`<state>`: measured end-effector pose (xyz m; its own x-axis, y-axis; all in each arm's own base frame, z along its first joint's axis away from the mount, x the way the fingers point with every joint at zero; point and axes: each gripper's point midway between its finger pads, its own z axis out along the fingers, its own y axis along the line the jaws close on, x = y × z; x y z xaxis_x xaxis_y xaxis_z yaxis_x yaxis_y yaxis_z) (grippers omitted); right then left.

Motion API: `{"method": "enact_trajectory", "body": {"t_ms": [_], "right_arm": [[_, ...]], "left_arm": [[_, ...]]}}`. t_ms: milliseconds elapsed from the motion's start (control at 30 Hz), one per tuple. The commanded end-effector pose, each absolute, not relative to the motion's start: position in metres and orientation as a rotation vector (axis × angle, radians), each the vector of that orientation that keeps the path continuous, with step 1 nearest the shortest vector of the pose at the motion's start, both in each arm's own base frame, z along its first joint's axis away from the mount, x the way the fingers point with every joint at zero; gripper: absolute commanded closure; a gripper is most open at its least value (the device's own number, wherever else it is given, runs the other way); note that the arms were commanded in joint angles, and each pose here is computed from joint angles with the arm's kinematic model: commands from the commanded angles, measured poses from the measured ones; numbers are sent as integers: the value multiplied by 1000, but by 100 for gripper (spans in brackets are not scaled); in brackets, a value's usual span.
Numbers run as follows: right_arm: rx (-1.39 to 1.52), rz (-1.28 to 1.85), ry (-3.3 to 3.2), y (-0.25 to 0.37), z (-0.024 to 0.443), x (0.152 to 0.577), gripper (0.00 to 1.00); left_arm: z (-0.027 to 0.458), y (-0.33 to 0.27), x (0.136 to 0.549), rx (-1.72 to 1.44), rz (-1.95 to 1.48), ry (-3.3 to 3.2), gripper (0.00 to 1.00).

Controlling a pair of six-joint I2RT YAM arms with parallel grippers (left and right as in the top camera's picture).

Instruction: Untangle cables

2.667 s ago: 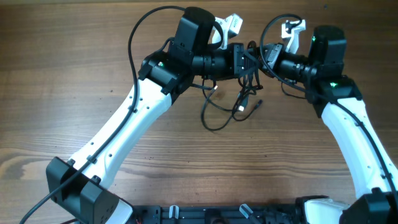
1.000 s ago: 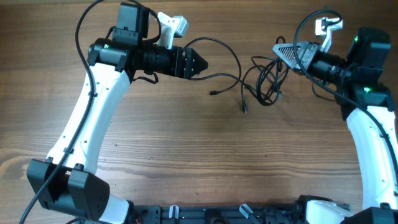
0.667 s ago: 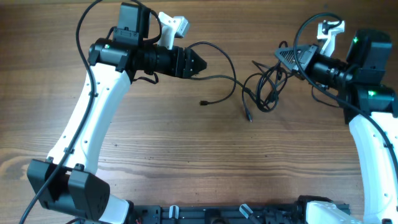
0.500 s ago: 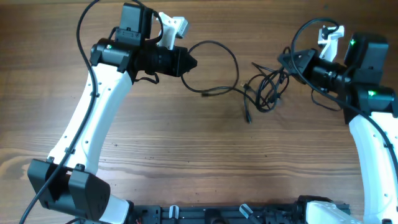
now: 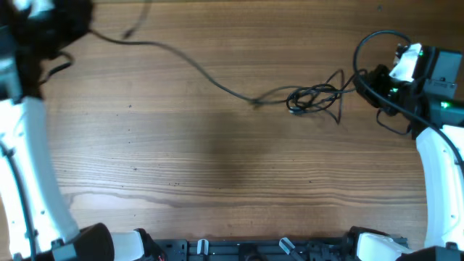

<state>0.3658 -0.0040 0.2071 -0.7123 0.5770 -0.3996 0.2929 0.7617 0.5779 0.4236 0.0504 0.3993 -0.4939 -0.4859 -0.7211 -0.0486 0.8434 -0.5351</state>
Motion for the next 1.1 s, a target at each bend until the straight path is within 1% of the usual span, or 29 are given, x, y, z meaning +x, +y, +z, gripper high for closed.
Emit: {"method": "enact_trajectory", "body": {"t_ms": [0,100,233,367,467,567,600,633,667,700,733,767,800,867,933,967,1000,1067], "right_arm": [[697,574,2364,-33,205,371,96],[669,613,2364,-34,204,372,96],[496,707,2365,-10,212,374,96],[251,848,2367,33,222,370,96],[68,928,2374,82,227,365,96],[-76,972,2363,123,232,361,96],[-84,970,2369,132,232,360,95],[-75,953,2381,139,230,360,75],[-87,906,2385,147,228,362,33],[-76,889,2388,147,227,363,22],[-69,882,2385,146,227,364,9],[-51,888,2381,146,229,365,2],[-36,899,2375,146,231,366,0],[-118,981,2307,157,247,367,1],[-360,1118,2147,180,277,357,1],[-505,1178,2040,193,295,348,2],[-583,1208,1971,201,307,341,5],[-653,1229,1907,214,318,335,12]], "left_arm": [[395,112,409,-588,-488,2003,96],[384,125,398,-642,-472,2035,96],[375,99,402,-551,-490,2105,96],[371,44,412,-402,-561,2165,96],[373,4,415,-261,-597,2184,96],[378,-28,418,-164,-638,2176,96],[379,-35,418,-143,-646,2174,96],[380,-40,418,-127,-654,2173,96],[380,-48,418,-106,-664,2174,96],[380,-51,418,-100,-668,2175,96],[381,-54,417,-95,-677,2176,96],[382,-59,416,-77,-702,2176,96],[384,-67,413,-48,-743,2173,96],[386,-86,407,3,-822,2173,96],[386,-105,402,-22,-887,2196,96],[385,-116,400,-29,-919,2210,96],[384,-127,397,-29,-949,2222,96],[382,-144,395,-43,-987,2242,96]]}}
